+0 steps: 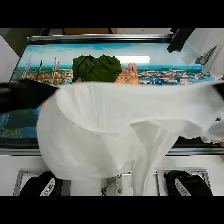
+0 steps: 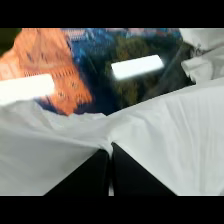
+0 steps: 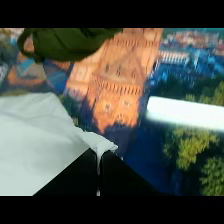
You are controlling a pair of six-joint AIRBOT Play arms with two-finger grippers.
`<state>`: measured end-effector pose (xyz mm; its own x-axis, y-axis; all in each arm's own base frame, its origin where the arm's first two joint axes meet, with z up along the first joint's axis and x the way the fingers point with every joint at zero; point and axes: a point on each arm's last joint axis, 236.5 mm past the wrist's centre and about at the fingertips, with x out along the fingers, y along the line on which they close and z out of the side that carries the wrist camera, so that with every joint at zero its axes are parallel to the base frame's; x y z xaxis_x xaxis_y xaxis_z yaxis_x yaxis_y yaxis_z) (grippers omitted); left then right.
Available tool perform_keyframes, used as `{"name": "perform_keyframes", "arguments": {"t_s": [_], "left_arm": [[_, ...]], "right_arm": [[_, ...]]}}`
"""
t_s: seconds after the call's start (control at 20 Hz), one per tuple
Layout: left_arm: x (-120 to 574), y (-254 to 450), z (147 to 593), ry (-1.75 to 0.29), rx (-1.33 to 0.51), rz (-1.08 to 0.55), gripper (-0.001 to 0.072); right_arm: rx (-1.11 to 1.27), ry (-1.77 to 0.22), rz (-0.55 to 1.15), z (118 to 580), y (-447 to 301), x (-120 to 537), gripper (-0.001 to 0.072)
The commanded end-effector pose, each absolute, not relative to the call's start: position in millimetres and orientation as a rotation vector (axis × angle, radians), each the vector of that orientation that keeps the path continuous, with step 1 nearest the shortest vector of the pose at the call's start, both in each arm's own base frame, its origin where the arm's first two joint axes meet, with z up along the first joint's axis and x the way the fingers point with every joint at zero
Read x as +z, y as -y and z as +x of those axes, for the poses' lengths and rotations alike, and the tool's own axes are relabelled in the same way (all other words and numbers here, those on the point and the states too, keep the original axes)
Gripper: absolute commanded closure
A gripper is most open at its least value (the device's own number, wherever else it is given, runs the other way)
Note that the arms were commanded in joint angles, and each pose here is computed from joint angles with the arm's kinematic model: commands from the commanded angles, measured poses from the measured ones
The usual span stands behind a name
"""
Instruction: Fold the clothes and pants, and hang the long-sleeved shirts on hangers.
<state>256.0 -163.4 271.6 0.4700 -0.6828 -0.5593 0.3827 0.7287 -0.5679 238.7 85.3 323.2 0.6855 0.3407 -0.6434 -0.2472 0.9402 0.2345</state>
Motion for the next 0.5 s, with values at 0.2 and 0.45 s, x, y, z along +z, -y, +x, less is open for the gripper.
{"name": "perform_keyframes", "arguments": {"t_s": [0.2,0.45], "left_arm": [[53,230,305,-1.357,-0.7,-0.433,0.0693],[58,216,419,-1.223,-0.59,-0.52,0.0332]], "right_arm": [[0.315,-1.178,0.111,346,-88,138,0.0692],[0.206,-0.971,0.097,448,-66,109,0.0028]]}}
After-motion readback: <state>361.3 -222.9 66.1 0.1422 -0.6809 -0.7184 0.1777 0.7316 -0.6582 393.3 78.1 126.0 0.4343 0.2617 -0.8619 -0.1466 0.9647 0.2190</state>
